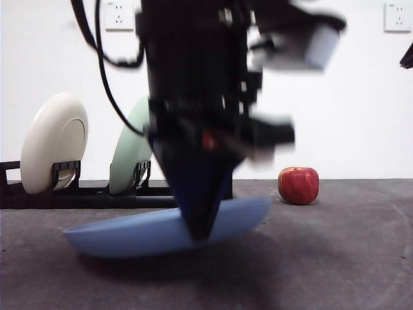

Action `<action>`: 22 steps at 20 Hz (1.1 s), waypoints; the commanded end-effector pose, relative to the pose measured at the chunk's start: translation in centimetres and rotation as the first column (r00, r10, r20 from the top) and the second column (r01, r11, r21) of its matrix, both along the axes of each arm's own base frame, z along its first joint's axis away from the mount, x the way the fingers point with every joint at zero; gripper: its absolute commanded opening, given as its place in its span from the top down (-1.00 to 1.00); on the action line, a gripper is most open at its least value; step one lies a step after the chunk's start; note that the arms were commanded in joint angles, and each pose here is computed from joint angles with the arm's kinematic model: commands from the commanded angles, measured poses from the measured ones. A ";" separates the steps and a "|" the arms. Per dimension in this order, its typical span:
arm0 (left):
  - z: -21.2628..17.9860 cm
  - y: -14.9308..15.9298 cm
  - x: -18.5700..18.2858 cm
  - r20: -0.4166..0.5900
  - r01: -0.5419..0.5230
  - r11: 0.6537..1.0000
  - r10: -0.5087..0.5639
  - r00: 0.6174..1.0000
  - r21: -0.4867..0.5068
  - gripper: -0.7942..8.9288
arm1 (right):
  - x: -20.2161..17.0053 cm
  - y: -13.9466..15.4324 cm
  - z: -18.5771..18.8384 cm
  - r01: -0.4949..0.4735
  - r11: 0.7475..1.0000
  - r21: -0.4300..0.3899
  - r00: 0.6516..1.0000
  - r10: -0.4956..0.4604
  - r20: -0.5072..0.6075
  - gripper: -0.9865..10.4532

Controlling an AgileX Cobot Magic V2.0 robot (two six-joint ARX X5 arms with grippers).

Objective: Take the blue plate from the plate rack,put the plate on the table,take the apple from the table,put the apple in the plate

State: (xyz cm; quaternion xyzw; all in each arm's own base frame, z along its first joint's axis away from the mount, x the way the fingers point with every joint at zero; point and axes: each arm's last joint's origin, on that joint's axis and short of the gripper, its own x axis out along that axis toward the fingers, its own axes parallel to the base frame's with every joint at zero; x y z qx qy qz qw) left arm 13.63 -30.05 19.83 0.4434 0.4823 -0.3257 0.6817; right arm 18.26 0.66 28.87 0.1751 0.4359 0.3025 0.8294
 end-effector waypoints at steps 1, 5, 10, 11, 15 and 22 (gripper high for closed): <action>-2.5 -0.1 0.3 -0.047 0.014 0.996 -0.009 0.999 0.088 0.85 | 0.0 0.1 0.2 -0.015 1.000 0.008 1.000 0.015 0.011 0.83; -4.7 -0.5 0.4 -0.081 0.009 0.988 0.003 0.997 0.152 0.85 | 0.0 0.1 0.2 -0.015 1.000 0.007 1.000 0.014 0.011 0.83; -4.5 -0.5 0.4 -0.073 -0.039 0.990 0.049 0.996 0.138 0.60 | 0.0 0.1 0.2 -0.014 1.000 0.007 1.000 0.014 0.012 0.83; -4.5 -0.5 0.4 -0.074 -0.039 0.990 0.049 0.996 0.137 0.57 | 0.0 0.1 0.2 -0.014 1.000 0.007 1.000 0.014 0.014 0.83; -4.2 -0.5 0.4 -0.075 -0.054 0.989 0.065 0.995 0.141 0.57 | 0.0 0.1 0.2 -0.014 1.000 0.007 1.000 0.014 0.015 0.83; 1.0 -0.9 0.4 -0.091 -0.063 0.998 0.065 0.994 0.019 0.57 | 0.1 0.0 0.3 -0.013 1.000 0.006 1.000 0.012 0.029 0.82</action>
